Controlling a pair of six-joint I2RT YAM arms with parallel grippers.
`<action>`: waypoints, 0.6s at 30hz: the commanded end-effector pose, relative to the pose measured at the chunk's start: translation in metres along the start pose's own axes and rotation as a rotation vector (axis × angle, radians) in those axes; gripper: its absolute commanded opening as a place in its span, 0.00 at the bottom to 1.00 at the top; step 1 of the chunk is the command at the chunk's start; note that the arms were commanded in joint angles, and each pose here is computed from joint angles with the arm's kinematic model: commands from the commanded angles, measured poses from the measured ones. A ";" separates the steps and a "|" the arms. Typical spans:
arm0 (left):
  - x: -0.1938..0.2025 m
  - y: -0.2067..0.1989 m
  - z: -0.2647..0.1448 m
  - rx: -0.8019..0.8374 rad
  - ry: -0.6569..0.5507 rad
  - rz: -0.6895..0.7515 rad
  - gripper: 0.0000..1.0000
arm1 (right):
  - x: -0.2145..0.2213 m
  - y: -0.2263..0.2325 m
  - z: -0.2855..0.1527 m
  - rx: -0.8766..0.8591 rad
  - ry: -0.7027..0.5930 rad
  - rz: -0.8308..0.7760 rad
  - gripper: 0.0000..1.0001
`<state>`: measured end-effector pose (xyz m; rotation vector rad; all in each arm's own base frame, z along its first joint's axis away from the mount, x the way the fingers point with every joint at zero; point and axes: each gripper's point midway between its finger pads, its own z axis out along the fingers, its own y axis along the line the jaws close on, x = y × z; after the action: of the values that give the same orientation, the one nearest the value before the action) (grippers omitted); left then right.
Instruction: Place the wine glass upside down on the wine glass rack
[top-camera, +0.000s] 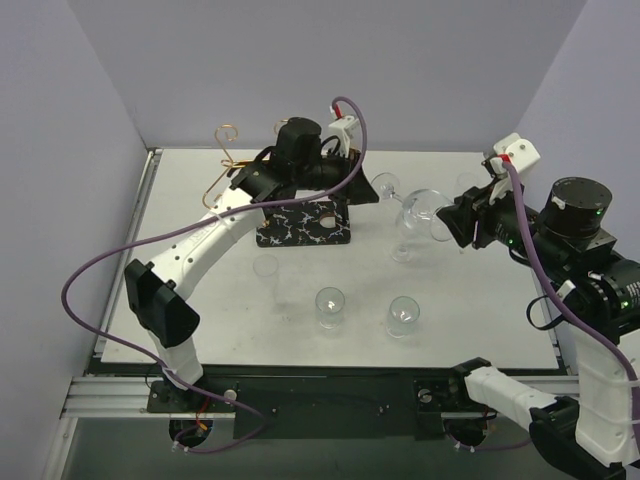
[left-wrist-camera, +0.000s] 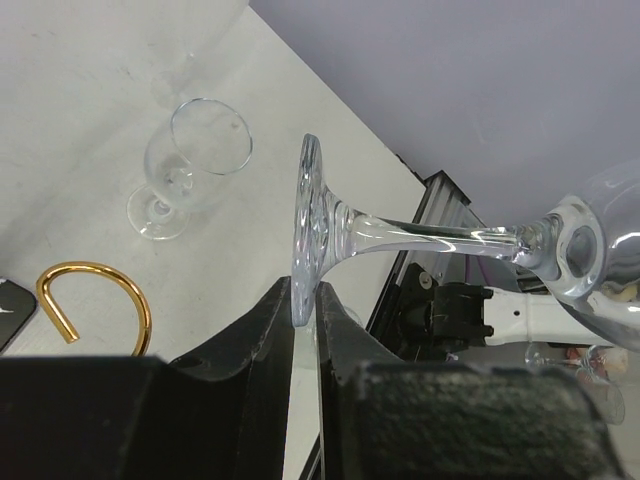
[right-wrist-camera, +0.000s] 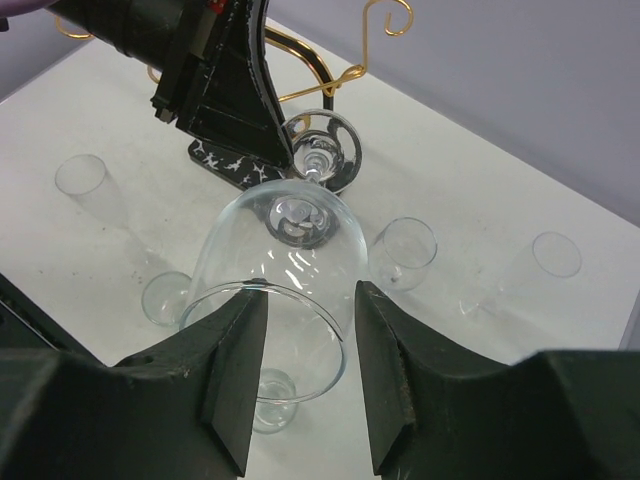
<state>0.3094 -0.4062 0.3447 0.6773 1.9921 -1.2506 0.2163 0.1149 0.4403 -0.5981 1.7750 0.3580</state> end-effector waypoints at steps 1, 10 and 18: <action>-0.044 -0.030 -0.038 0.053 -0.134 0.071 0.00 | -0.019 -0.008 0.005 0.027 -0.057 -0.014 0.36; -0.056 -0.010 -0.062 0.038 -0.170 0.033 0.00 | -0.024 -0.013 0.009 0.050 -0.049 -0.009 0.38; -0.065 0.007 -0.088 -0.007 -0.211 0.026 0.00 | -0.031 -0.017 0.006 0.071 -0.063 -0.014 0.40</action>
<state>0.3421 -0.3462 0.3605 0.5410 1.9779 -1.2077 0.2384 0.1151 0.4491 -0.5701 1.7750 0.3171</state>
